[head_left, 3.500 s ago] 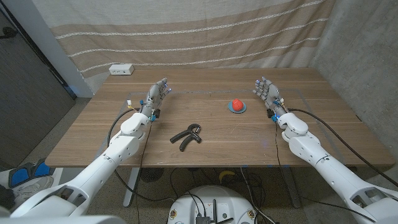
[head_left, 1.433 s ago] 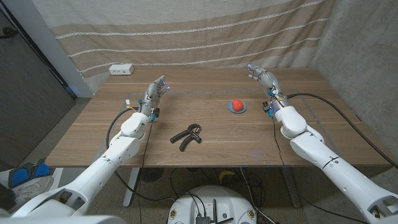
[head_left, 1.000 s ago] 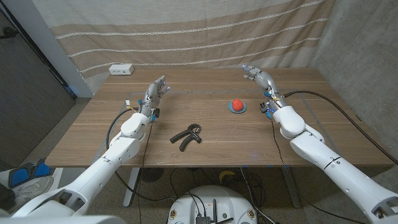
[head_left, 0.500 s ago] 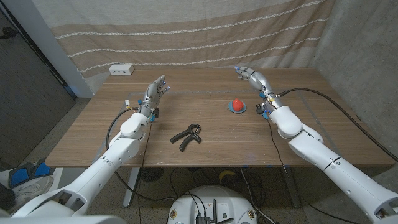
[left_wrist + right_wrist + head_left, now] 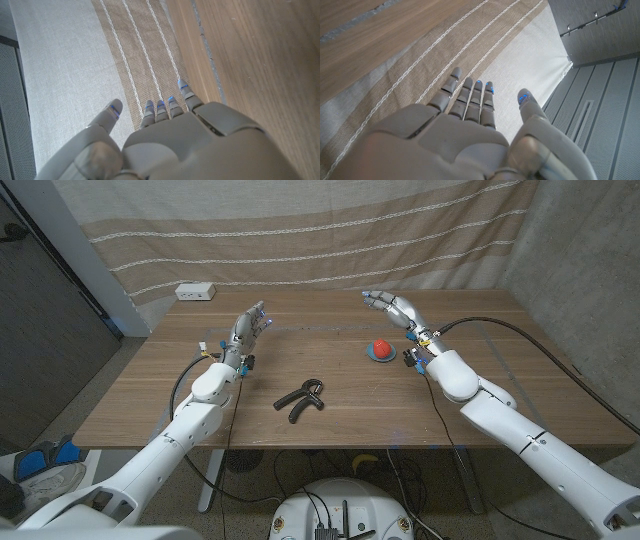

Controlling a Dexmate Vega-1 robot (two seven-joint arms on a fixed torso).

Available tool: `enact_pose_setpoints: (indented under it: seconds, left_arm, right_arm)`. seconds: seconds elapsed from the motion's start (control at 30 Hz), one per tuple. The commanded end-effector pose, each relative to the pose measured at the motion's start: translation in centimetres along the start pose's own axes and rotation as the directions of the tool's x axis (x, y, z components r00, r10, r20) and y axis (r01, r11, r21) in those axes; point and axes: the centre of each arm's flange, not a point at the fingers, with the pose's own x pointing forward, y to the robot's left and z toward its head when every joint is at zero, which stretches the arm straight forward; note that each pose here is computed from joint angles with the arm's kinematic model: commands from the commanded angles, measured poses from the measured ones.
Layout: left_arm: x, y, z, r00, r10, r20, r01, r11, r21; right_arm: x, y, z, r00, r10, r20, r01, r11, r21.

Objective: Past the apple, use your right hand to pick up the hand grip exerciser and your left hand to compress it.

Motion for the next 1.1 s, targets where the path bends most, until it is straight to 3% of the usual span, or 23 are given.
enact_pose_setpoints:
  seconds: [0.03, 0.47, 1.1]
  left_arm:
    - [-0.3, 0.1, 0.1, 1.0, 0.001, 0.008, 0.0, 1.0, -0.002]
    - [-0.8, 0.0, 0.1, 1.0, 0.001, 0.008, -0.001, 1.0, -0.006]
    - [-1.7, 0.3, 0.2, 1.0, -0.008, 0.016, 0.008, 1.0, -0.004]
  right_arm:
    - [0.4, 1.6, 1.2, 0.997, 0.073, 0.019, -0.072, 0.996, -0.057]
    - [-0.4, 2.8, 2.5, 0.999, 0.031, 0.024, -0.027, 0.986, -0.163]
    - [-1.0, 5.4, 3.9, 0.999, 0.04, 0.028, -0.031, 0.963, -0.268]
